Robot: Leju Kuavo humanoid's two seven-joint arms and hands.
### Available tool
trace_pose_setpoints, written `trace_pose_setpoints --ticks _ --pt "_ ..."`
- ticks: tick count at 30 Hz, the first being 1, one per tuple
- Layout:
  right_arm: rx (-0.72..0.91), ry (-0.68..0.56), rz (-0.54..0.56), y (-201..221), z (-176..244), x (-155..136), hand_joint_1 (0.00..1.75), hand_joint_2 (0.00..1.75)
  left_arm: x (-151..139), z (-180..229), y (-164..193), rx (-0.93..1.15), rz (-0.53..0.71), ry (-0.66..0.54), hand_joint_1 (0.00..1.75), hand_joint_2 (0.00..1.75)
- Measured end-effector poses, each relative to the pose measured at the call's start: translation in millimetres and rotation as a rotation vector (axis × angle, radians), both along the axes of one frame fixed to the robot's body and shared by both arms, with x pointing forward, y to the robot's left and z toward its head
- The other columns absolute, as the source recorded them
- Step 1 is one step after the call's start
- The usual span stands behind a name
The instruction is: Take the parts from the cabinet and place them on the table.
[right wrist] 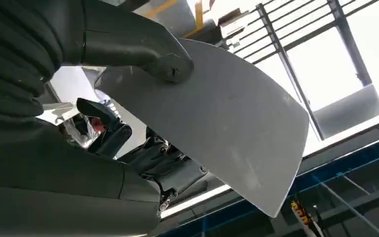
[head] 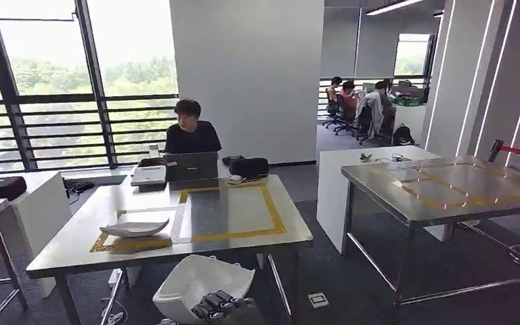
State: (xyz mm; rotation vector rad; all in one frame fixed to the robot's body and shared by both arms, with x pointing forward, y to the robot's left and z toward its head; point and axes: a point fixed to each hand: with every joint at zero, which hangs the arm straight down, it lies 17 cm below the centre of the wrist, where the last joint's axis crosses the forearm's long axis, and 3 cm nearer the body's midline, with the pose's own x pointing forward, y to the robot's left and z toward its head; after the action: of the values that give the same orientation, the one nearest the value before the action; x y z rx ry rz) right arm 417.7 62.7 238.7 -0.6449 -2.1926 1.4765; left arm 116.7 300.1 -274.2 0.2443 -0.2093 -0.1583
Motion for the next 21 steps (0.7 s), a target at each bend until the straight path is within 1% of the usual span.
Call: trace_pose_setpoints --ticks 4,11,14,21 --pt "-0.003 0.0 0.0 0.2 -0.5 -0.1 1.75 1.75 -5.1 -1.0 -0.9 -0.001 0.0 0.011 0.0 1.75" --pt "-0.011 0.009 0.0 0.0 -6.1 -1.8 1.75 1.75 -5.8 -1.1 -2.1 -0.002 0.0 0.012 0.0 1.75" --pt "-0.012 0.008 -0.001 0.1 -5.4 -1.5 1.75 1.75 -5.3 -1.1 -9.9 -0.014 -0.002 0.012 0.0 1.75" --pt "-0.01 0.001 0.0 2.0 -2.8 -2.9 1.75 1.75 -4.6 -1.0 -11.2 -0.02 -0.002 0.009 0.0 1.75"
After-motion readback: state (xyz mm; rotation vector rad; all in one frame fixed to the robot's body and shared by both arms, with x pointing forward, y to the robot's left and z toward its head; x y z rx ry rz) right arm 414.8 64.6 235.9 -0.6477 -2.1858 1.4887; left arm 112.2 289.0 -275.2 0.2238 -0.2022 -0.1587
